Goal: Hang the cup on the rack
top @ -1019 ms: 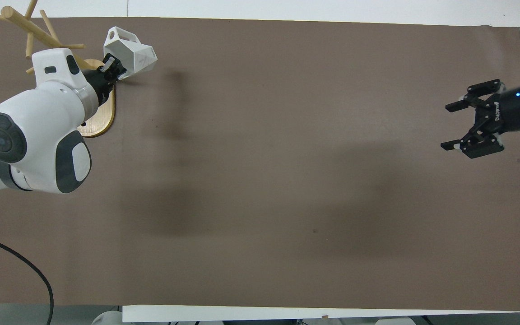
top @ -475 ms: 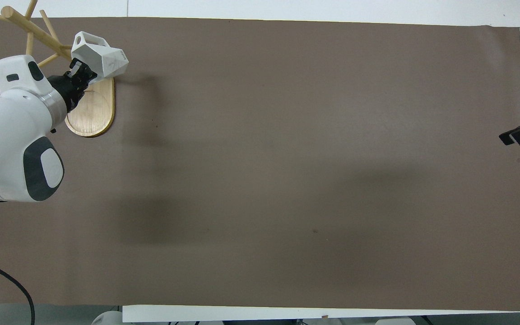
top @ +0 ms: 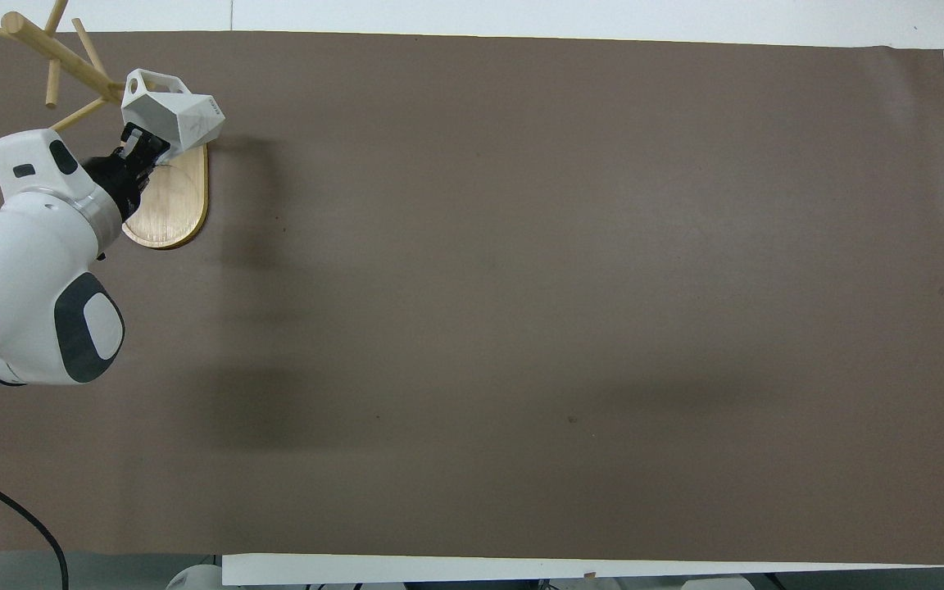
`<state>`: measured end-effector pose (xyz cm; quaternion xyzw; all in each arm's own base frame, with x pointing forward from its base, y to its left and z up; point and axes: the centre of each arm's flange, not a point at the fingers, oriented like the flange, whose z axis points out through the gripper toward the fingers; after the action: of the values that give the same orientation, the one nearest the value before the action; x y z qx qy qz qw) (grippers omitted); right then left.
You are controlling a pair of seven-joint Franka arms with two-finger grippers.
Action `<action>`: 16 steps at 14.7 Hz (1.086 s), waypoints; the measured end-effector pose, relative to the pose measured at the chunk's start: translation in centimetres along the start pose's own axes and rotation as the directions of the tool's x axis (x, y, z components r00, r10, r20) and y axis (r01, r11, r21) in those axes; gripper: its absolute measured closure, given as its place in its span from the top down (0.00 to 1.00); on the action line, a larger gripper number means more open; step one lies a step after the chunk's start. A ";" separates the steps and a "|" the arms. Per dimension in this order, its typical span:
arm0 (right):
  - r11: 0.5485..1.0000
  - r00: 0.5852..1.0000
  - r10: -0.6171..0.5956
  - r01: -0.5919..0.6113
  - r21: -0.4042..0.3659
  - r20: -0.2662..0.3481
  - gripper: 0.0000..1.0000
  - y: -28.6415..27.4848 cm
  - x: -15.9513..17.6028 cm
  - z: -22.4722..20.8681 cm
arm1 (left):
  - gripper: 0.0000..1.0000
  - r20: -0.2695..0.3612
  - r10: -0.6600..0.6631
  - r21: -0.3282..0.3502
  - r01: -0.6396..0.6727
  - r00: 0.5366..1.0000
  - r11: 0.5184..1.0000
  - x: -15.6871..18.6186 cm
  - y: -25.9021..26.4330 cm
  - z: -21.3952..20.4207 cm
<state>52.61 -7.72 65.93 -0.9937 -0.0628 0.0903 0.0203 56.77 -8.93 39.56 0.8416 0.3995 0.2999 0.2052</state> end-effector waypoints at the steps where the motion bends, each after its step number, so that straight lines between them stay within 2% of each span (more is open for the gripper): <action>1: 1.000 1.000 0.012 -0.013 -0.005 -0.007 1.00 -0.6 -0.2 -0.3 | 0.04 -0.005 -0.006 0.003 0.006 1.000 1.000 0.4 -0.3 0.1; 5: 0.999 1.000 0.026 -0.026 -0.025 -0.012 1.00 -1.5 -0.5 -0.4 | 0.05 -0.023 -0.020 0.007 0.020 1.000 1.000 1.3 -1.3 0.9; 6: 0.999 1.000 0.025 -0.025 -0.026 -0.007 1.00 -1.6 -0.4 -0.1 | 0.11 -0.023 -0.022 0.013 0.022 0.999 1.000 1.4 -1.7 1.1; 11: 0.999 1.000 0.023 -0.023 -0.027 0.016 1.00 -1.5 0.4 1.0 | 0.64 0.002 0.060 0.052 -0.060 0.998 0.997 1.3 -2.3 1.7; 14: 0.999 1.000 0.023 -0.023 -0.028 0.016 1.00 -1.5 0.4 1.0 | 0.98 0.111 0.108 0.151 -0.124 0.988 0.981 -0.6 -2.5 2.2; 16: 0.999 1.000 0.023 -0.023 -0.028 0.016 1.00 -1.5 0.4 1.0 | 1.00 0.224 0.189 0.212 -0.237 0.956 0.948 -2.0 -1.4 1.6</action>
<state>52.67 -6.13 64.93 -0.9938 -0.0527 0.0976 0.0051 56.04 -9.82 36.87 0.9243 0.3158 0.1844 0.1091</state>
